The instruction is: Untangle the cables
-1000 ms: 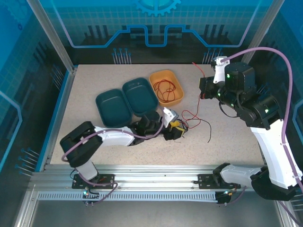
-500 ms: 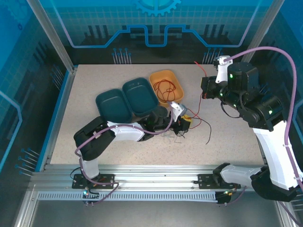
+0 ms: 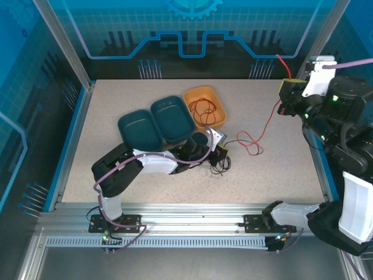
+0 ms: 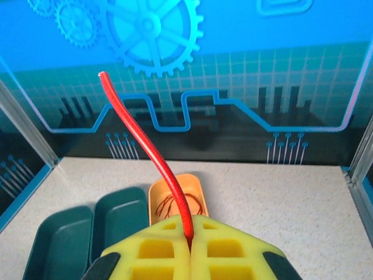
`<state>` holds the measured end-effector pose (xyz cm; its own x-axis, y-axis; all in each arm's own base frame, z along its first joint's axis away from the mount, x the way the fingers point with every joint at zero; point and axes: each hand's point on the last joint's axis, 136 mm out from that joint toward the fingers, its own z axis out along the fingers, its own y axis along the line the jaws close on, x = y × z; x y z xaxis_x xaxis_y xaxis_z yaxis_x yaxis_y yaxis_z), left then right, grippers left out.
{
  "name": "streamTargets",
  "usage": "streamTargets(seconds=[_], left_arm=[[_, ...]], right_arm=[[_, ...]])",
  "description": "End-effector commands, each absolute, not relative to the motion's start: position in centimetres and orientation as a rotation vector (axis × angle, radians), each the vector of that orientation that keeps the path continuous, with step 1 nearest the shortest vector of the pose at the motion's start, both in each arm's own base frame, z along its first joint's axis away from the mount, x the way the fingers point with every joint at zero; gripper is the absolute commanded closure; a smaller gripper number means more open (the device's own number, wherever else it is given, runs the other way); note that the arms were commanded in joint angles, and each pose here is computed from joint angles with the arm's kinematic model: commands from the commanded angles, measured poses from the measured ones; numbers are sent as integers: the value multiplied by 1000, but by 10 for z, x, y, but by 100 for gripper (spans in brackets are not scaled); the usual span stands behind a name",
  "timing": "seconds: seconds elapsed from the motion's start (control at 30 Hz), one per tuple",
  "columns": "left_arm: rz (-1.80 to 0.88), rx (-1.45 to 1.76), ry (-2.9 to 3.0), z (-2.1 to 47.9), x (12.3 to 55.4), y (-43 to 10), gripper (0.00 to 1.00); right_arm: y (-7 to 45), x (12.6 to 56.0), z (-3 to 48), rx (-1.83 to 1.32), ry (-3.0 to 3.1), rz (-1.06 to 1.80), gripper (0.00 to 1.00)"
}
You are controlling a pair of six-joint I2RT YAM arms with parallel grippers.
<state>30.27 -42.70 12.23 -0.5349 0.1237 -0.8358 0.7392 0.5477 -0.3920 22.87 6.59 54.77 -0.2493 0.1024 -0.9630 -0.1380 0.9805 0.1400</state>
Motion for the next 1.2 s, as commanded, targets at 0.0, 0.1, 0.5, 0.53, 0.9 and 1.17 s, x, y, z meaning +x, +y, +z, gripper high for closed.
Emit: streamTargets(seconds=[0.0, 0.1, 0.5, 0.53, 0.9, 1.17], left_arm=[[-890, 643, 2137, 81, 307, -410, 100], [-861, 604, 2187, 72, 312, -403, 100], [-864, 532, 2238, 69, 318, -384, 89], [-892, 545, 2231, 73, 315, -387, 81], [-988, 594, 2100, 148, 296, -380, 17], [-791, 473, 1998, 202, 297, -328, 1]], right_arm=[[57, 227, 559, -41, 1790, 146, 100], [55, 229, 571, -42, 1757, 126, 100], [56, 245, 590, -40, 1688, 67, 100], [59, 248, 589, -46, 1683, 69, 100], [102, 312, 539, -116, 1810, 53, 100], [132, 368, 516, -140, 1862, 105, 100]])
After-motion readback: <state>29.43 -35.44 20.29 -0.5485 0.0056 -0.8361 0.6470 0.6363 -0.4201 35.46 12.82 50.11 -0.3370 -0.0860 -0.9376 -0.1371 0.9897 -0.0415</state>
